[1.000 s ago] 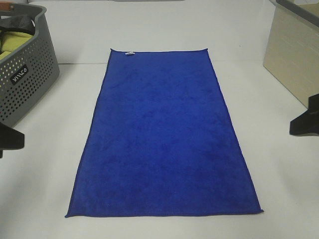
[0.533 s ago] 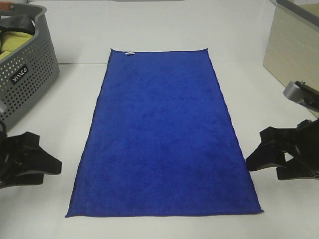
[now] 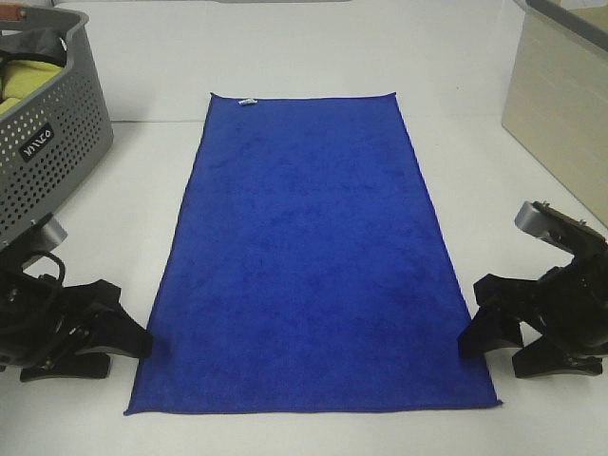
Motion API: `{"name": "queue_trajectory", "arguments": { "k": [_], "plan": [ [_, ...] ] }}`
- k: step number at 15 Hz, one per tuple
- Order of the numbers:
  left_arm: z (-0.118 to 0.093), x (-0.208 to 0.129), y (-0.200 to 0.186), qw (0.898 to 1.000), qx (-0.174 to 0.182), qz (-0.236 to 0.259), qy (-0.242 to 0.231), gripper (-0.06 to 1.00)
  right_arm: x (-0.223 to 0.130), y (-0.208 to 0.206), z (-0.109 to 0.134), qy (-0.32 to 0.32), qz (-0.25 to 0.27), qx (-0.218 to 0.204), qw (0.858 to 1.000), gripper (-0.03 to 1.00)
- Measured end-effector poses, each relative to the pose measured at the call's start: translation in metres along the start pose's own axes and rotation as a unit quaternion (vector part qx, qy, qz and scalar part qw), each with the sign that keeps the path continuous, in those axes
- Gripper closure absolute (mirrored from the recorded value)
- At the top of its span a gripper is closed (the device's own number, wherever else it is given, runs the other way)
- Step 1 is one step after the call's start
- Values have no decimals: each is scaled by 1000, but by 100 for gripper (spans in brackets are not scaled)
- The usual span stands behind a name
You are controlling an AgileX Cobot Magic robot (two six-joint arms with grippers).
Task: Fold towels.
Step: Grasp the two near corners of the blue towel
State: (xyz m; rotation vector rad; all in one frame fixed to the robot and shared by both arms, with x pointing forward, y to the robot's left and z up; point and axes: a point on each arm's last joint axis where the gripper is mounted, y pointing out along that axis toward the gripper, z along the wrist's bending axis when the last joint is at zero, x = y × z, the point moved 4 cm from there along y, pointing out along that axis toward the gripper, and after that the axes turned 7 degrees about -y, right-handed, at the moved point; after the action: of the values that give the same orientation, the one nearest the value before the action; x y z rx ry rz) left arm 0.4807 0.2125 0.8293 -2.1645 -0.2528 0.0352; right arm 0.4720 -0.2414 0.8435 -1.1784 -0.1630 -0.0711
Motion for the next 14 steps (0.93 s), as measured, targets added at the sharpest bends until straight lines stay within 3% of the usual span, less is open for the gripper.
{"name": "queue_trajectory", "arguments": {
  "k": [4, 7, 8, 10, 11, 12, 13, 14],
  "plan": [
    [-5, -3, 11, 1000, -15, 21, -11, 33, 0, 9, 3, 21, 16, 25, 999, 31],
    [-19, -9, 24, 999, -29, 41, -2, 34, -6, 25, 25, 5, 39, 64, 997, 34],
    [-19, -9, 25, 999, -28, 42, -2, 39, -6, 27, 29, 9, 41, 68, 997, 37],
    [-15, -7, 28, 999, -16, 35, -10, 62, -5, 30, 26, 25, 38, 57, 997, 52],
    [-13, -7, 29, 999, -10, 33, -12, 75, -5, 31, 24, 29, 38, 49, 998, 71],
    [-12, -7, 30, 999, -6, 32, -13, 88, -5, 31, 21, 32, 36, 41, 998, 81],
    [-12, -7, 30, 999, -6, 34, -12, 94, -5, 32, 20, 36, 36, 38, 998, 94],
    [-12, -8, 30, 999, -9, 37, -10, 94, -5, 32, 21, 36, 36, 38, 998, 97]
  ]
}}
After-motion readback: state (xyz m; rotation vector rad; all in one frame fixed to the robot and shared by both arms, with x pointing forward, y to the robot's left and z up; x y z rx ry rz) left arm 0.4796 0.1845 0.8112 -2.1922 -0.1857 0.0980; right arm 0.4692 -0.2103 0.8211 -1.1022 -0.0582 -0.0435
